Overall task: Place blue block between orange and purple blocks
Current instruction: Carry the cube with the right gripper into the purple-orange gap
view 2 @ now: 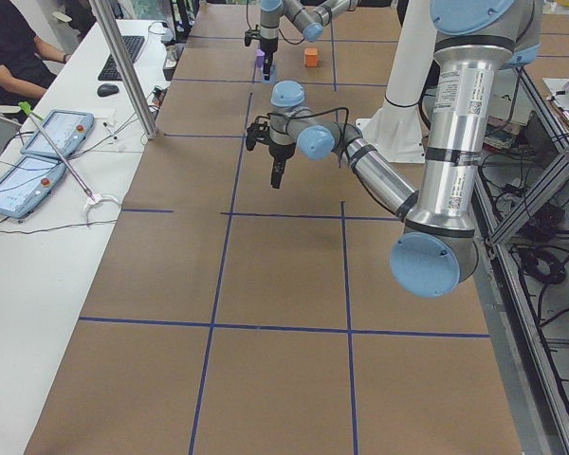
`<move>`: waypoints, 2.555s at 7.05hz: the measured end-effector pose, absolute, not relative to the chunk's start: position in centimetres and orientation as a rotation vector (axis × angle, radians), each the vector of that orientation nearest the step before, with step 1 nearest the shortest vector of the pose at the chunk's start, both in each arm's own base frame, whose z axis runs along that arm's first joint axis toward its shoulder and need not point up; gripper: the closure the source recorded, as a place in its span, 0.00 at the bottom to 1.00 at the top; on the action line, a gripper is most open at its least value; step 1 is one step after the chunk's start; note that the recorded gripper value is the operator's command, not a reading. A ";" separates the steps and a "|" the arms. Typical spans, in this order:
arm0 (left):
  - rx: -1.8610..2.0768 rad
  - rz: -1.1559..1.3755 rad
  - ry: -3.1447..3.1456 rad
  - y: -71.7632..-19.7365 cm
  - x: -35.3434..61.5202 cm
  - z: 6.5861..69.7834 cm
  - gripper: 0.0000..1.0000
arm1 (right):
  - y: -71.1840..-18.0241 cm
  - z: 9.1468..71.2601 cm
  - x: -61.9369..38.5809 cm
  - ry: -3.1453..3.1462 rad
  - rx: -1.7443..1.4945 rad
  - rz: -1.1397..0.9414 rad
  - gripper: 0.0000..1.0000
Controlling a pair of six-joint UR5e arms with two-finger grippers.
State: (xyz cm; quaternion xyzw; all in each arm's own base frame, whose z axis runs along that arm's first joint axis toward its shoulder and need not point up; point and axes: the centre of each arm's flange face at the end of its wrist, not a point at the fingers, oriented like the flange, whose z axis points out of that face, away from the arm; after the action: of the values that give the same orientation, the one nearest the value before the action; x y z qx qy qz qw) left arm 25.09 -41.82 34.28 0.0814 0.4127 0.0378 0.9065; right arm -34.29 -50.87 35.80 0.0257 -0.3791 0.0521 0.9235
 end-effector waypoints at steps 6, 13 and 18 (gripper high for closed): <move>0.178 0.076 0.854 -41.5 24.7 33.9 0.00 | -46.1 54.5 -20.6 -0.754 -0.001 0.027 0.77; 0.178 0.079 0.853 -41.4 24.6 33.9 0.00 | -44.9 57.4 -24.2 -0.700 -0.025 -0.038 0.75; 0.179 0.079 0.854 -41.4 24.6 33.9 0.00 | -45.2 57.2 -24.7 -0.698 -0.005 -0.064 0.71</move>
State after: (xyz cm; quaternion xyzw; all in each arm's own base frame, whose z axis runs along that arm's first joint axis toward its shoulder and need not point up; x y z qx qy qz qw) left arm 24.64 -41.40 33.86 0.0864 0.4135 0.0380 0.9056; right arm -24.66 -45.16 57.16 -0.0027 -0.3420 -0.0311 0.9392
